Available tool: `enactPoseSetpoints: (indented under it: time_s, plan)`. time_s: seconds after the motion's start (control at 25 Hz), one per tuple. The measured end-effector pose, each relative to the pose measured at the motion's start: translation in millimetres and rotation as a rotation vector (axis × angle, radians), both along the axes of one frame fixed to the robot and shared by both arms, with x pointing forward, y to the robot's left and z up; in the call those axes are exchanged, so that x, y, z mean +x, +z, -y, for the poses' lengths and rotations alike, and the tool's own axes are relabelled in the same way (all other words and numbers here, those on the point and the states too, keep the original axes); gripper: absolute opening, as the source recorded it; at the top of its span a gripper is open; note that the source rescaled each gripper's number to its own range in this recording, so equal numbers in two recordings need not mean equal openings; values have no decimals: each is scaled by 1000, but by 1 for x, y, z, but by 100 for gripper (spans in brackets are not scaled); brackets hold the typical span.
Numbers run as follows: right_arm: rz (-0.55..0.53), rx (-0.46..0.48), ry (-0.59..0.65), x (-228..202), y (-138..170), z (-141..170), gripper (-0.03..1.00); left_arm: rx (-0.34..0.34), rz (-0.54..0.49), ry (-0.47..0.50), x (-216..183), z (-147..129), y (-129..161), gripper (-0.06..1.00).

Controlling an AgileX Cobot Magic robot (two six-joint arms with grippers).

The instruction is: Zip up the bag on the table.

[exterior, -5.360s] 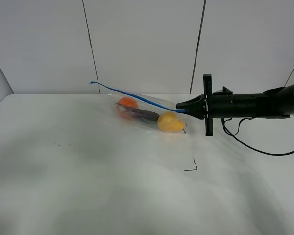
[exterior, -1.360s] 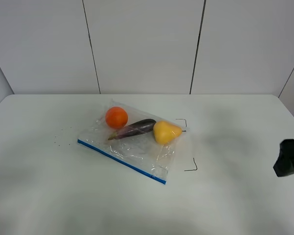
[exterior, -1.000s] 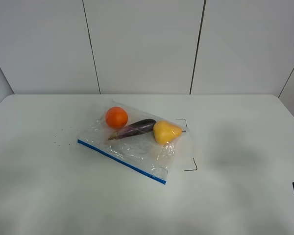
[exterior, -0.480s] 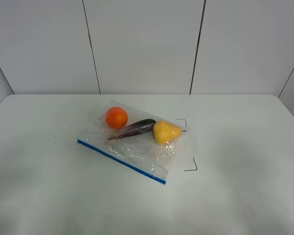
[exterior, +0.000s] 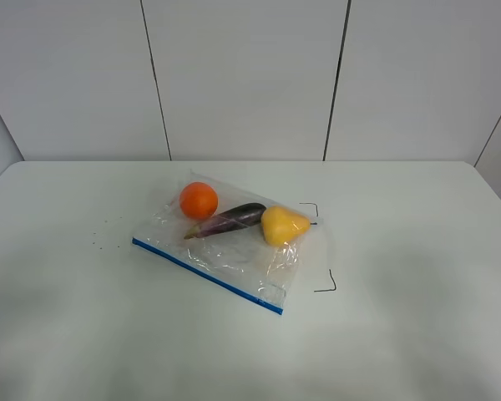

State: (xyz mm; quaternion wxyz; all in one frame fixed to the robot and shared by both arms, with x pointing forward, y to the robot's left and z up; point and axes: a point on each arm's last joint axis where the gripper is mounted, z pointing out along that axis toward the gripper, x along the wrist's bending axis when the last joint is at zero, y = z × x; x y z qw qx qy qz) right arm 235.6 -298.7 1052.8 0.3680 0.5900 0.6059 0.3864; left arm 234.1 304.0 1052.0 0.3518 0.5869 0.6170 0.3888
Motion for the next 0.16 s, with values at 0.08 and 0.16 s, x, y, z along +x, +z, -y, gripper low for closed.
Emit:
enactPoseSetpoints:
  time_s: [0.08, 0.16]
  plan:
    - [0, 0, 0, 0, 0, 0, 100, 0, 0, 0, 0, 0, 0, 100]
    - [0, 0, 0, 0, 0, 0, 100, 0, 0, 0, 0, 0, 0, 100]
